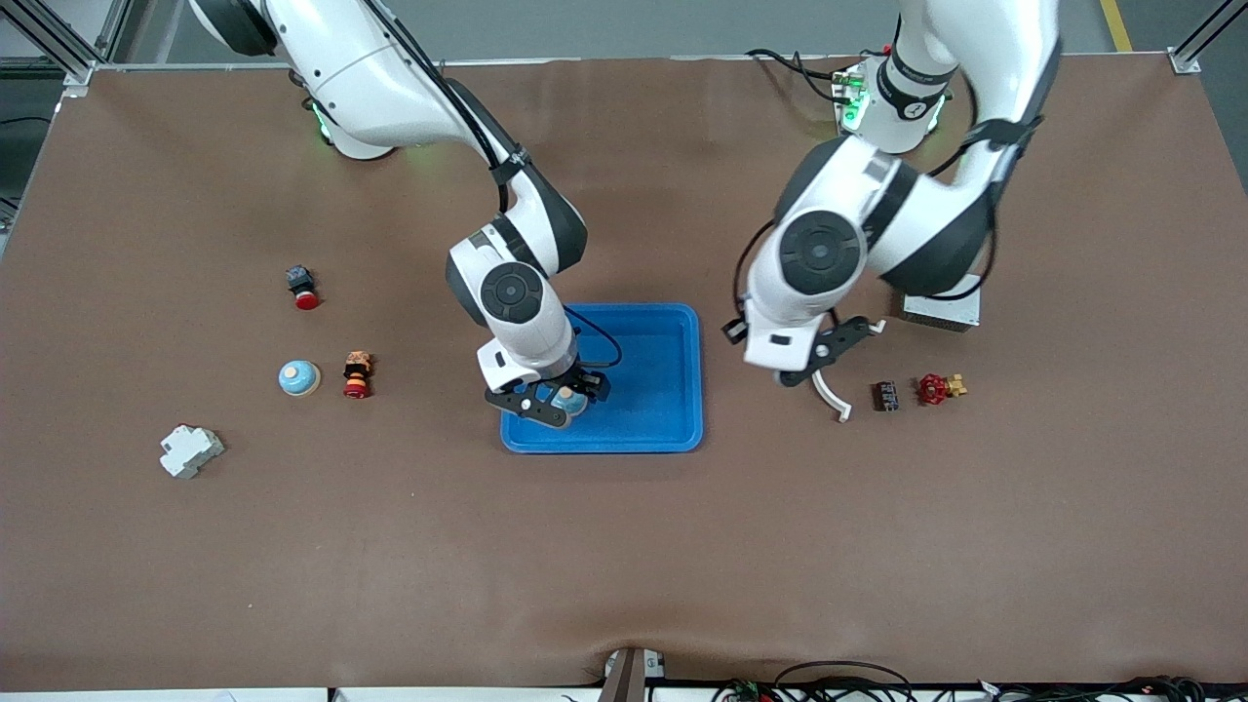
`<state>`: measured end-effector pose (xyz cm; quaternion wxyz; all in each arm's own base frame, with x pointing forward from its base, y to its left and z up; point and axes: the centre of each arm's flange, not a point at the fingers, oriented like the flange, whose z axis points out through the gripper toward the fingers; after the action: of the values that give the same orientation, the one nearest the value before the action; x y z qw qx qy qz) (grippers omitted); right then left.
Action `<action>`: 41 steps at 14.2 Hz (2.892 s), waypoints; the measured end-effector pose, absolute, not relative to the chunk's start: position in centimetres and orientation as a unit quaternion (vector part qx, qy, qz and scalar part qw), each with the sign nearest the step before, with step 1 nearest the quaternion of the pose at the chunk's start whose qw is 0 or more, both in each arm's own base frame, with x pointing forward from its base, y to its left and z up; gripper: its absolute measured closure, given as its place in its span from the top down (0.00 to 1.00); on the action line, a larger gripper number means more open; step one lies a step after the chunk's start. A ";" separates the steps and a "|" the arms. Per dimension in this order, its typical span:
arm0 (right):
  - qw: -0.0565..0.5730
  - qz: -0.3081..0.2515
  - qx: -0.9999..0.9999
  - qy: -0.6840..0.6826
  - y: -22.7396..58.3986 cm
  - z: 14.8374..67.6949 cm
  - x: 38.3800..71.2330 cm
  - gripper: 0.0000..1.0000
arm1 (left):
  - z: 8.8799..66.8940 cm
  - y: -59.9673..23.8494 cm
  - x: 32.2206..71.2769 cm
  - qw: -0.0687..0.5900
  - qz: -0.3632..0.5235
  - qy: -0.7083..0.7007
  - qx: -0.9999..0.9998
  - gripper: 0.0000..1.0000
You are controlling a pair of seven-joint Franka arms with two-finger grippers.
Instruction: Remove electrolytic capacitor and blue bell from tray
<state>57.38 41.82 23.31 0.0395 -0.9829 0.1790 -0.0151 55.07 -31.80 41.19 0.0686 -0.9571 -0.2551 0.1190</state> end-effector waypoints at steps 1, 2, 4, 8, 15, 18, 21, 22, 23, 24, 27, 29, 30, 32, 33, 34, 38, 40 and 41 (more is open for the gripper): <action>0.033 -0.019 -0.984 0.174 41.6 22.8 57.4 1.00 | 42.0 -29.3 54.9 0.072 0.127 -0.230 -0.962 0.33; 0.024 -0.023 -0.985 0.168 41.5 22.3 57.5 1.00 | 42.9 -26.5 54.9 0.073 0.133 -0.206 -0.967 0.33; 0.010 -0.035 -0.987 0.156 41.0 21.4 57.7 1.00 | 44.8 -20.3 54.5 0.068 0.142 -0.163 -0.974 0.33; 0.009 -0.042 -0.987 0.153 40.8 20.6 58.0 1.00 | 46.2 -6.0 54.2 0.030 0.156 -0.057 -0.986 0.33; 0.015 -0.044 -0.986 0.160 41.4 18.0 57.4 1.00 | 37.3 9.1 55.9 -0.017 0.098 0.022 -0.995 0.33; 0.015 -0.044 -0.986 0.159 41.6 17.9 57.3 1.00 | 31.1 9.5 57.1 -0.006 0.061 0.039 -0.997 0.33; 0.014 -0.043 -0.986 0.159 41.6 17.9 57.2 0.70 | 26.4 9.9 57.9 -0.001 0.043 0.051 -0.998 0.33; 0.015 -0.044 -0.986 0.159 41.7 18.1 57.3 0.68 | 25.3 10.0 58.1 0.001 0.040 0.051 -0.998 0.33; 0.013 -0.043 -0.986 0.159 41.7 18.2 57.3 0.68 | 24.3 10.0 58.2 0.006 0.039 0.052 -0.998 0.33; 0.007 -0.038 -0.986 0.161 41.5 18.4 57.5 0.68 | 23.5 9.9 58.2 0.015 0.040 0.050 -0.998 0.33; -0.025 -0.012 -0.985 0.170 40.7 20.9 59.0 0.68 | 21.5 8.5 58.5 0.050 0.042 0.041 -0.997 0.33; -0.029 0.002 -0.986 0.163 39.2 22.8 60.6 0.68 | 20.1 7.1 58.6 0.065 0.042 0.036 -0.996 0.33; -0.024 0.009 -0.988 0.151 37.8 23.7 61.6 0.68 | 19.6 7.0 58.7 0.066 0.042 0.035 -0.996 0.33; -0.021 0.028 -0.992 0.123 33.6 25.4 63.7 0.68 | 18.6 7.2 58.8 0.062 0.043 0.032 -0.997 0.33; -0.022 0.033 -0.994 0.105 30.9 26.2 64.9 0.68 | 18.3 7.4 58.9 0.060 0.044 0.031 -0.997 0.33; -0.020 0.036 -0.995 0.085 28.0 26.9 66.1 0.68 | 18.0 7.5 59.0 0.059 0.045 0.029 -0.997 0.33; -0.013 0.046 -0.998 0.038 16.8 26.9 69.2 0.68 | 17.4 7.7 59.3 0.056 0.046 0.027 -0.997 0.33; -0.011 0.051 -0.998 0.018 13.8 26.5 69.6 0.68 | 17.2 7.7 59.3 0.055 0.047 0.027 -0.997 0.33; -0.009 0.051 -0.999 0.006 12.5 26.4 69.7 0.68 | 17.2 7.7 59.4 0.055 0.046 0.027 -0.997 0.33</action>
<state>69.67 12.45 26.44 -0.0090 -0.9987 0.0061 0.0506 59.40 7.73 17.24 0.0552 -0.9970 0.0269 0.0464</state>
